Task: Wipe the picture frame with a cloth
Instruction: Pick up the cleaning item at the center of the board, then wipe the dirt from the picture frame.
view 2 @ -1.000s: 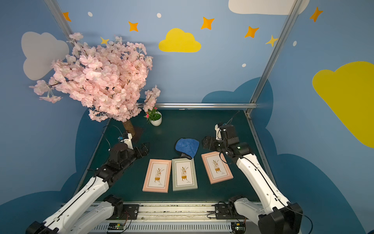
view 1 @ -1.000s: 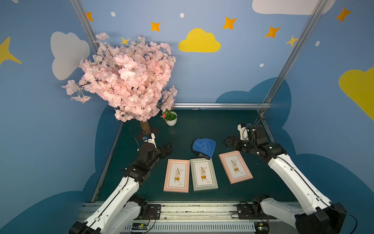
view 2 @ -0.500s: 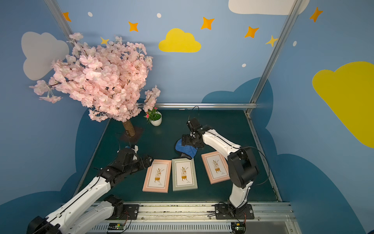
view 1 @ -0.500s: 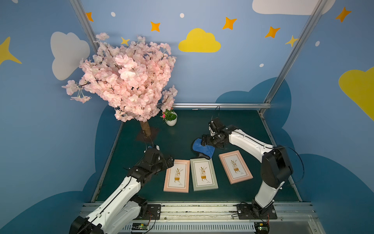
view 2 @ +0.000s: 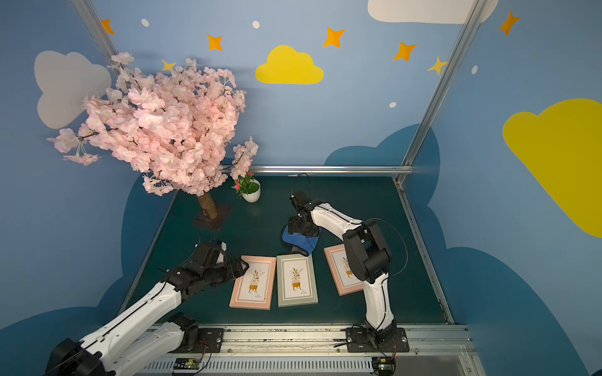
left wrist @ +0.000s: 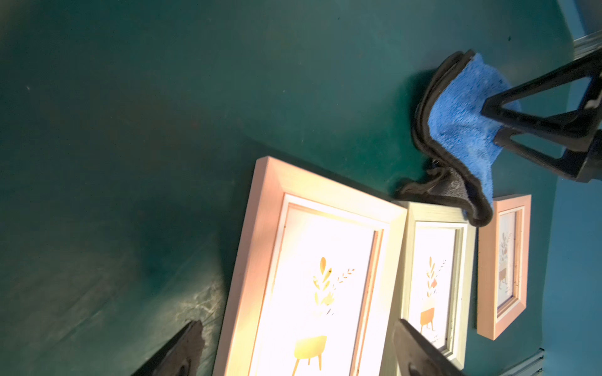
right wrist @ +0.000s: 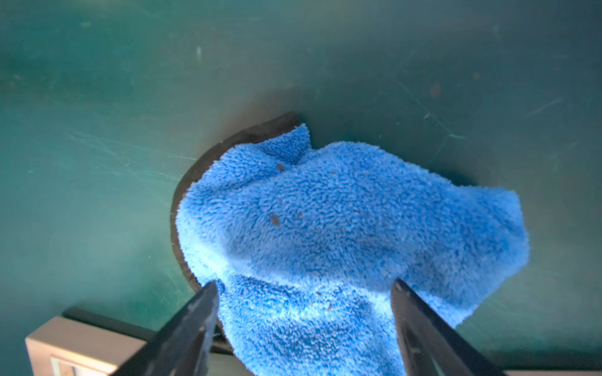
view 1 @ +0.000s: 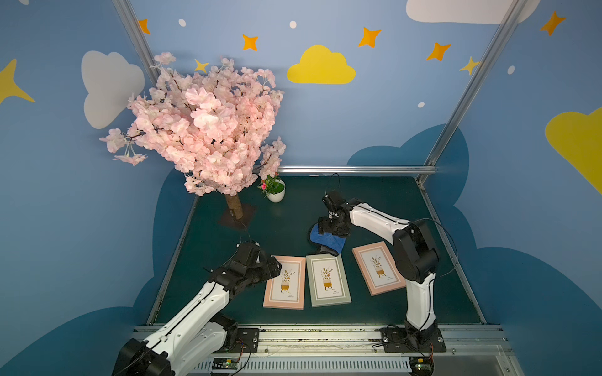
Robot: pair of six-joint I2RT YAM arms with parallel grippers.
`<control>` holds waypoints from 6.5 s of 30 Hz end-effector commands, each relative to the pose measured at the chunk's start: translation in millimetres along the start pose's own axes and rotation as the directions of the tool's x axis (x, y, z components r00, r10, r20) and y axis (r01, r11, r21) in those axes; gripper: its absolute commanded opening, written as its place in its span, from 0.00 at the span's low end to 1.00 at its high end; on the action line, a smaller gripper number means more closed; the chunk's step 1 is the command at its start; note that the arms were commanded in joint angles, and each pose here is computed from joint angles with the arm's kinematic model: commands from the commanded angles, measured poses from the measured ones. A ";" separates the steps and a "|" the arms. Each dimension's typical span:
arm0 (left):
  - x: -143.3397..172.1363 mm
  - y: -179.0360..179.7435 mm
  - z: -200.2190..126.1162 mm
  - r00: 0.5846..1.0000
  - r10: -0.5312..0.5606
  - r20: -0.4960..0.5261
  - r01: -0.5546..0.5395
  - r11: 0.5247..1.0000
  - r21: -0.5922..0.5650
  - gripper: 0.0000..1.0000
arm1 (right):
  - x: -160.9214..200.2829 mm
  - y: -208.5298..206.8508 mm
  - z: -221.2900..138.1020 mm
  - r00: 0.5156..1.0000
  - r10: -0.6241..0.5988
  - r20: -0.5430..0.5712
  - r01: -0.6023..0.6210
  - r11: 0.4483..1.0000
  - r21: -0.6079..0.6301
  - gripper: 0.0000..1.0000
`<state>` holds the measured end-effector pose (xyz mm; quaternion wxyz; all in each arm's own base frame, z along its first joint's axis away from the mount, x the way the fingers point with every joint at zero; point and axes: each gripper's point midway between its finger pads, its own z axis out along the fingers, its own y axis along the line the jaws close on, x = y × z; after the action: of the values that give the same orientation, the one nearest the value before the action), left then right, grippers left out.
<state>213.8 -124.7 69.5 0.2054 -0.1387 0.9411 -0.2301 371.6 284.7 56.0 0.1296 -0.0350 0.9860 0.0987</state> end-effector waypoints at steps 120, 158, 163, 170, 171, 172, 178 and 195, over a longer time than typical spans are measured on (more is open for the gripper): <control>74.9 68.3 34.4 0.964 -0.138 -0.226 0.082 0.968 -0.239 0.06 | 193.0 135.9 22.3 0.929 -0.355 -0.101 0.337 0.927 -0.163 0.00; 73.1 71.3 34.8 0.965 -0.147 -0.218 0.087 0.961 -0.261 0.08 | 262.8 102.2 -18.5 0.896 -0.409 -0.174 0.397 0.912 -0.102 0.00; 74.7 69.3 37.5 0.959 -0.142 -0.245 0.076 0.962 -0.262 0.06 | 249.0 105.4 -7.2 0.894 -0.420 -0.156 0.410 0.907 -0.095 0.00; 75.6 69.4 37.4 0.959 -0.140 -0.248 0.073 0.963 -0.260 0.05 | 217.8 105.8 19.0 0.914 -0.381 -0.143 0.372 0.924 -0.081 0.00; 75.7 69.4 37.2 0.959 -0.139 -0.247 0.073 0.963 -0.259 0.05 | 211.6 105.8 21.3 0.919 -0.370 -0.138 0.361 0.929 -0.084 0.00; 75.7 69.5 37.1 0.959 -0.139 -0.245 0.074 0.964 -0.256 0.05 | 203.3 106.2 23.4 0.925 -0.358 -0.128 0.349 0.933 -0.086 0.00; 74.5 70.5 36.4 0.962 -0.142 -0.235 0.078 0.962 -0.261 0.05 | 160.2 116.5 28.5 0.940 -0.333 -0.072 0.326 0.940 -0.101 0.00; 73.9 71.7 34.5 0.963 -0.147 -0.224 0.084 0.960 -0.266 0.04 | 218.8 101.6 26.6 0.892 -0.409 -0.191 0.406 0.912 -0.056 0.00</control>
<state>204.0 -119.2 27.5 0.1528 -0.1808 0.9532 -0.1881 200.9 424.2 29.8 0.1234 -0.2325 0.9529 0.1506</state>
